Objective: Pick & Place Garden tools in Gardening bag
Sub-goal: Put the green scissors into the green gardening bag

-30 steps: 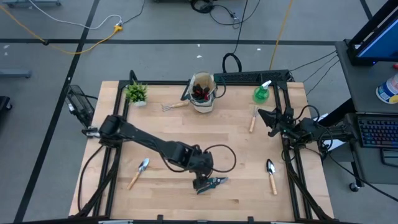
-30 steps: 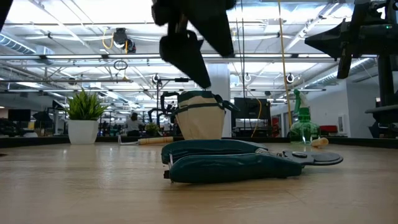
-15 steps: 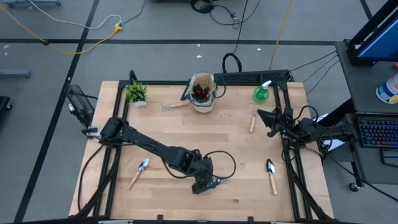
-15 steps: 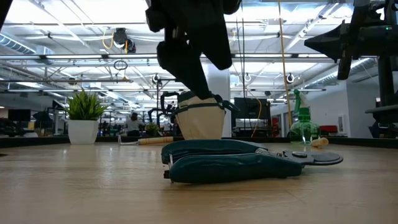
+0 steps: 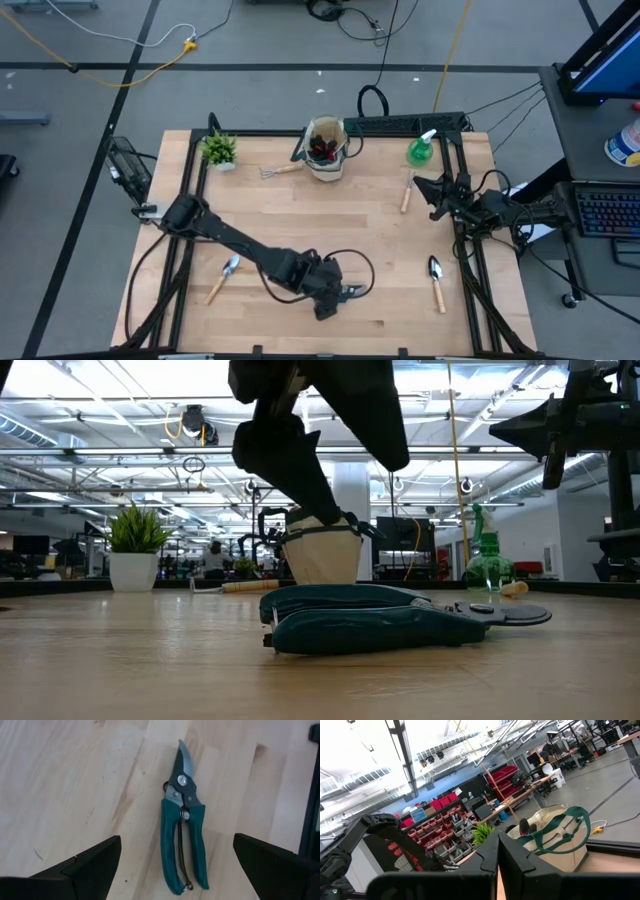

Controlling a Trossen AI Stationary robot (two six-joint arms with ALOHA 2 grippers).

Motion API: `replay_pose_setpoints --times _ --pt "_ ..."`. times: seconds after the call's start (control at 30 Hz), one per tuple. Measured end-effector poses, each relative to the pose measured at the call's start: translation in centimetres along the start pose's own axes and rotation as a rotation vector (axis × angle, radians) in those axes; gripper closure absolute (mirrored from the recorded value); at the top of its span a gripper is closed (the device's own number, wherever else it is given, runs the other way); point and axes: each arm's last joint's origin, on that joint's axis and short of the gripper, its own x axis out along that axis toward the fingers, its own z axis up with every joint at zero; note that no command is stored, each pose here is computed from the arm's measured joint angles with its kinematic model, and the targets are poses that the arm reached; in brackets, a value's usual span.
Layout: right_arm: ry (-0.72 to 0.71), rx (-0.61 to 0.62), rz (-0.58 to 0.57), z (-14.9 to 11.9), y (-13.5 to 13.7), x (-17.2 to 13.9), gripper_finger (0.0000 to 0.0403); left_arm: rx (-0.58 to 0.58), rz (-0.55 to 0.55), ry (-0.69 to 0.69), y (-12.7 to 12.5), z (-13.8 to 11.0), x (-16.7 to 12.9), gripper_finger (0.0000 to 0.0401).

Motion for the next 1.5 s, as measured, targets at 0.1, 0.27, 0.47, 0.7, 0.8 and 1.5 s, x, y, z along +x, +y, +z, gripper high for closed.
replay_pose_setpoints --times 0.1,0.27,0.47,0.7,0.8,1.5 --pt "-0.001 0.001 0.001 0.0 0.0 0.0 0.0403 -0.021 0.004 -0.009 -0.2 -0.1 0.0 0.0009" --pt "-0.001 0.001 0.000 0.0 0.0 0.0 0.0403 0.004 0.010 -0.005 -0.1 -0.1 0.0 0.0009" --pt "0.000 0.000 0.000 0.0 0.0 0.0 0.0403 0.063 0.013 -0.004 -0.1 -0.1 0.0 0.0009" --pt "0.003 -0.002 -0.001 0.0 0.0 0.0 0.0403 0.110 0.043 -0.011 0.2 -0.1 0.6 0.0009" --pt "0.005 -0.003 -0.001 -0.1 0.0 0.0 0.0403 0.110 0.054 0.000 0.4 -0.3 1.8 0.0009" --pt "0.021 0.040 -0.007 -0.2 -0.1 0.0 0.0403 0.139 0.136 0.136 1.4 -2.4 6.2 0.0009"
